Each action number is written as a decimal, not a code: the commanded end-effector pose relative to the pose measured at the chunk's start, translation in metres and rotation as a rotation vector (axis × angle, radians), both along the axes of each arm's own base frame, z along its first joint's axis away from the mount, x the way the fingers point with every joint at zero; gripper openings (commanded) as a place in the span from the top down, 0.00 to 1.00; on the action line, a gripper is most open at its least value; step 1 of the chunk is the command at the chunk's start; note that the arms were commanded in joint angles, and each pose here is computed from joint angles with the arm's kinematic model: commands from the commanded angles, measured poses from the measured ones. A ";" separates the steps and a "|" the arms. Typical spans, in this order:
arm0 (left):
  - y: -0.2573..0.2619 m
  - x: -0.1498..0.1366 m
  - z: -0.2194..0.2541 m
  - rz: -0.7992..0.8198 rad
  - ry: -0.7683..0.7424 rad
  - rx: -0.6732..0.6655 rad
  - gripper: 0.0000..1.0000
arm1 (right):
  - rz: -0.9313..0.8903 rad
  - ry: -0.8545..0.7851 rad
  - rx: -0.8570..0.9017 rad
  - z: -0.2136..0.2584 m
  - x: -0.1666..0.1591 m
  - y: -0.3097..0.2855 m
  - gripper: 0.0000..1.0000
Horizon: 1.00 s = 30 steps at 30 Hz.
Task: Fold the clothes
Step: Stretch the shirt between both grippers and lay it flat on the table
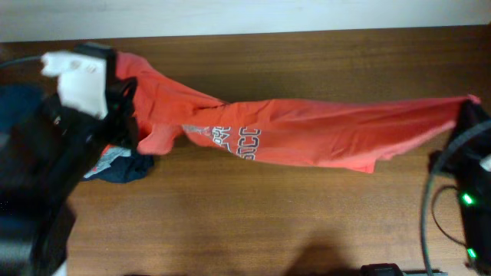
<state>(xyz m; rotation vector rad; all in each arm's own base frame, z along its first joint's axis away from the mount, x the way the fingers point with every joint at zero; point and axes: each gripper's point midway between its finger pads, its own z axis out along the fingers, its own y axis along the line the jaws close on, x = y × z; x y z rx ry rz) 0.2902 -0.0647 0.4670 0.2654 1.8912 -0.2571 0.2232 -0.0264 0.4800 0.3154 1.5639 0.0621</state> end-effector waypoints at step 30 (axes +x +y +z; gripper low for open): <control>-0.025 0.075 -0.043 -0.079 0.232 -0.055 0.99 | -0.208 0.456 -0.062 -0.080 0.072 -0.034 0.96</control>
